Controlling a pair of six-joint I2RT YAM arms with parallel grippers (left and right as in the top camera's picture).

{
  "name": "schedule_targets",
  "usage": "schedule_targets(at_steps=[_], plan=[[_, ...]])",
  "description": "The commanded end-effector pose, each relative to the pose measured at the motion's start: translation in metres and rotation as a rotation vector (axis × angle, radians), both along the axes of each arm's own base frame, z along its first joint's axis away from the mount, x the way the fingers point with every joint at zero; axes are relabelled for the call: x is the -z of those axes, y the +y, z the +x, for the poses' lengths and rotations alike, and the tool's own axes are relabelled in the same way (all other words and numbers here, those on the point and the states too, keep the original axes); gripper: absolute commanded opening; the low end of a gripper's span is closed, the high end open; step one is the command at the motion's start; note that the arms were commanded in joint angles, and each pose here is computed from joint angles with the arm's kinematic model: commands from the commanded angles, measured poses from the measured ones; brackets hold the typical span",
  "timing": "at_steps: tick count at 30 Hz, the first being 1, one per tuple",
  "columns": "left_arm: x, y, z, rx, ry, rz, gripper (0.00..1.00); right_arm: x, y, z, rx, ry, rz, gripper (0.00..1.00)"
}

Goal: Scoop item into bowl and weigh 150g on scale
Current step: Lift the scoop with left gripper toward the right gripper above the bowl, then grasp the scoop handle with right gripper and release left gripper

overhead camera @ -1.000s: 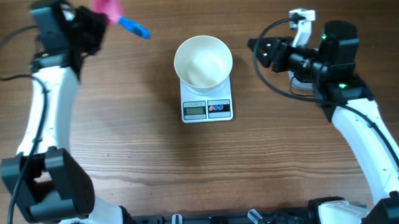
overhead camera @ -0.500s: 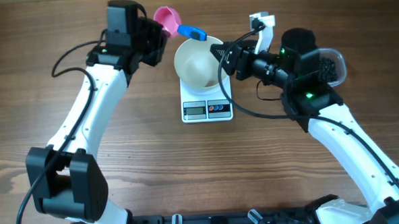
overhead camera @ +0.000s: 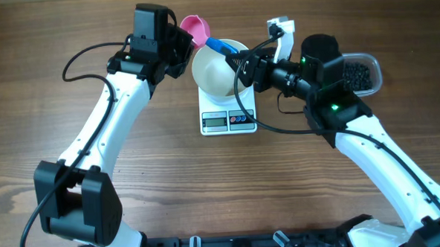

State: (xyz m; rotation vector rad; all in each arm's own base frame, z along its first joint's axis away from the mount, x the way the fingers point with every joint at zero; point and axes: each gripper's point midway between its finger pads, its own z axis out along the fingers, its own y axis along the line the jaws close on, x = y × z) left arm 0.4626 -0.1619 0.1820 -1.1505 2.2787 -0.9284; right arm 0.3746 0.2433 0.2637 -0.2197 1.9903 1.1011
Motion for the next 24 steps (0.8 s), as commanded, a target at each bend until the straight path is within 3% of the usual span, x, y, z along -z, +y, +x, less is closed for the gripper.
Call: schedule_targets(at_steps=[1, 12, 24], plan=[[0.004, -0.009, -0.005, 0.057, 0.004, 0.008, 0.04, 0.012, 0.002, 0.009, 0.017, 0.037, -0.013, 0.53], [0.004, -0.034, -0.014, 0.104, 0.002, 0.018, 0.04, 0.019, 0.005, 0.015, 0.022, 0.045, -0.01, 0.53], [0.004, -0.051, -0.022, 0.143, 0.001, 0.018, 0.04, 0.021, -0.001, 0.021, 0.085, 0.078, 0.003, 0.38]])
